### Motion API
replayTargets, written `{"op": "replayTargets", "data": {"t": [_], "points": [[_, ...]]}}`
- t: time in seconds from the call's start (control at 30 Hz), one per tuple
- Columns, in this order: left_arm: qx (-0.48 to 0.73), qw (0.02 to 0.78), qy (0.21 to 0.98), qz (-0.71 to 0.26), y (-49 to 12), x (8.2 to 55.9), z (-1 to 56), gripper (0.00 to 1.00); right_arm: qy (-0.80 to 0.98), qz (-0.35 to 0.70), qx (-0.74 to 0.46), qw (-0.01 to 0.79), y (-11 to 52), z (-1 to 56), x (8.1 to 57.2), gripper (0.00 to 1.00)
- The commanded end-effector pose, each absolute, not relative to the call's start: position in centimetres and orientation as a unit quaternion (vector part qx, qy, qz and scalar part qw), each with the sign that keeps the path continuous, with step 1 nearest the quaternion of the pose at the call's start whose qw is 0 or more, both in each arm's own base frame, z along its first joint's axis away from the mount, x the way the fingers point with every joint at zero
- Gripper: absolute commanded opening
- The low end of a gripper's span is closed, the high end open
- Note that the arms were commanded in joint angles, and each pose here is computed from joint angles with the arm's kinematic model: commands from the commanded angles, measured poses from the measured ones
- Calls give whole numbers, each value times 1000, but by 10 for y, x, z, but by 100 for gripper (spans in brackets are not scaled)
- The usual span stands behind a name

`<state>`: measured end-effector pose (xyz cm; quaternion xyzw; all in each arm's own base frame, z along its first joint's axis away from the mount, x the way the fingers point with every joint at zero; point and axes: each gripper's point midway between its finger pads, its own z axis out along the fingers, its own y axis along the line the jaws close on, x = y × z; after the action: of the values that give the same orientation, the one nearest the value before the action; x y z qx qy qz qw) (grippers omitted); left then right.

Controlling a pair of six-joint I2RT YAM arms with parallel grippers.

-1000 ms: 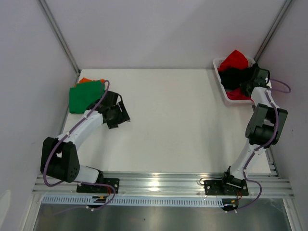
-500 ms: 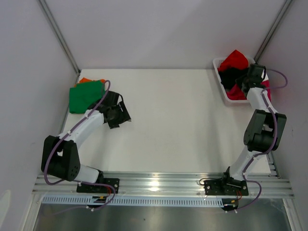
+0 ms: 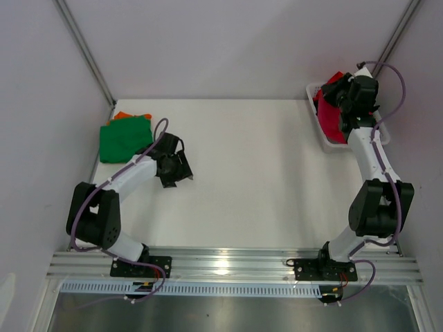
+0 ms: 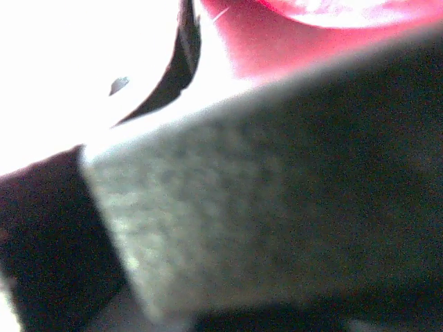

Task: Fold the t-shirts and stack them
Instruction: Grab crumpled tshirt from bin with the right arm, then move the tshirt to the center of the board

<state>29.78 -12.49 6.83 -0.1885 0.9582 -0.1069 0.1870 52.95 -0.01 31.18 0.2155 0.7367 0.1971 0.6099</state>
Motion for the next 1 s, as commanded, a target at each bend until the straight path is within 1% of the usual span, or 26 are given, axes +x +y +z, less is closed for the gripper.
{"op": "replayTargets", "data": {"t": [0.0, 0.07, 0.1, 0.27, 0.3, 0.37, 0.5, 0.6, 0.83, 0.97], "points": [[-185, 181, 959, -117, -137, 304, 65, 69, 593, 308, 39, 743, 59, 471, 480, 0], [-181, 173, 962, -112, -139, 304, 60, 68, 571, 346, -7, 745, 79, 491, 462, 0], [-179, 171, 962, -110, -140, 304, 58, 68, 542, 366, -26, 756, 87, 516, 445, 0], [-174, 169, 964, -108, -145, 306, 56, 68, 476, 444, -115, 750, 127, 571, 388, 0], [-174, 170, 964, -110, -146, 307, 57, 68, 455, 469, -152, 742, 145, 582, 368, 0], [-173, 171, 964, -110, -147, 308, 58, 68, 432, 514, -175, 720, 161, 599, 340, 0], [-172, 175, 963, -111, -149, 311, 62, 68, 367, 575, -225, 696, 178, 634, 283, 0], [-172, 175, 963, -114, -152, 313, 63, 68, 339, 615, -247, 667, 190, 654, 252, 0], [-169, 173, 962, -124, -163, 320, 60, 68, 313, 686, -264, 601, 215, 678, 223, 0], [-168, 166, 964, -123, -165, 320, 56, 68, 302, 754, -241, 531, 225, 687, 218, 0]]}}
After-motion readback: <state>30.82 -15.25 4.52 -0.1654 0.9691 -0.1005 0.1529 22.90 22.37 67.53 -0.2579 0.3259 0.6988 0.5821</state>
